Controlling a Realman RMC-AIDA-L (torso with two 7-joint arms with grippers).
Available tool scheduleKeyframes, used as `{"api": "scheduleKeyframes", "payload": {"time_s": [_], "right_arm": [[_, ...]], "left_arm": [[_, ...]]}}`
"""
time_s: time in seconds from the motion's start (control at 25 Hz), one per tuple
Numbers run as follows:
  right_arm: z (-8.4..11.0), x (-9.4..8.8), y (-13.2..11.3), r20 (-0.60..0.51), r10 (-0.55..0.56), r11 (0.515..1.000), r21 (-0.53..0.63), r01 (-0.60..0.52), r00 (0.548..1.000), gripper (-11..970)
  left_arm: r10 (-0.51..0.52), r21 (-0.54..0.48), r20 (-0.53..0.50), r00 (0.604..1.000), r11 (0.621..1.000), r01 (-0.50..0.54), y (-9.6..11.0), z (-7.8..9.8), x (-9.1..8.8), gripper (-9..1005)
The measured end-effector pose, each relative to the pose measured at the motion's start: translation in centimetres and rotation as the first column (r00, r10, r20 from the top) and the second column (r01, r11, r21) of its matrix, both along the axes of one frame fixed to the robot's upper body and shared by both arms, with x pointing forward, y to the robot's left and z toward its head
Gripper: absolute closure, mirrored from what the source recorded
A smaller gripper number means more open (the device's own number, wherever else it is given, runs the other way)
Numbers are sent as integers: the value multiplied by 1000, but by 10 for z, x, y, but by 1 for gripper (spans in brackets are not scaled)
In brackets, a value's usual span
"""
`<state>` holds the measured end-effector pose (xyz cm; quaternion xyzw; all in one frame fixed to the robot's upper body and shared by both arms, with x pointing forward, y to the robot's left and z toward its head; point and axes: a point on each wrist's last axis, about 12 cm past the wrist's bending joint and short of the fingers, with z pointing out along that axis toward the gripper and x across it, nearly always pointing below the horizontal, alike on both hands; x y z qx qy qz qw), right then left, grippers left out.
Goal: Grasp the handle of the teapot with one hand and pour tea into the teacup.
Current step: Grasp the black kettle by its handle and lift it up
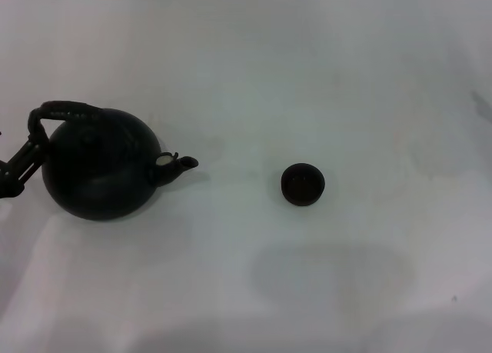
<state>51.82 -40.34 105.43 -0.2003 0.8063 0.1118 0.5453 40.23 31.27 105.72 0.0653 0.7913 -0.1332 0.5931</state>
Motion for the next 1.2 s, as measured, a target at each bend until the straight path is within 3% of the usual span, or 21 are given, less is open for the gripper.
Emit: {"api": "scheduleKeyframes", "payload": {"time_s": [1.2], "right_arm": [[-4, -2, -1, -15, -19, 1000, -5, 19, 1000, 102]], "left_arm": [[-19, 51, 6, 1000, 999, 19, -1, 1, 17, 497]]}}
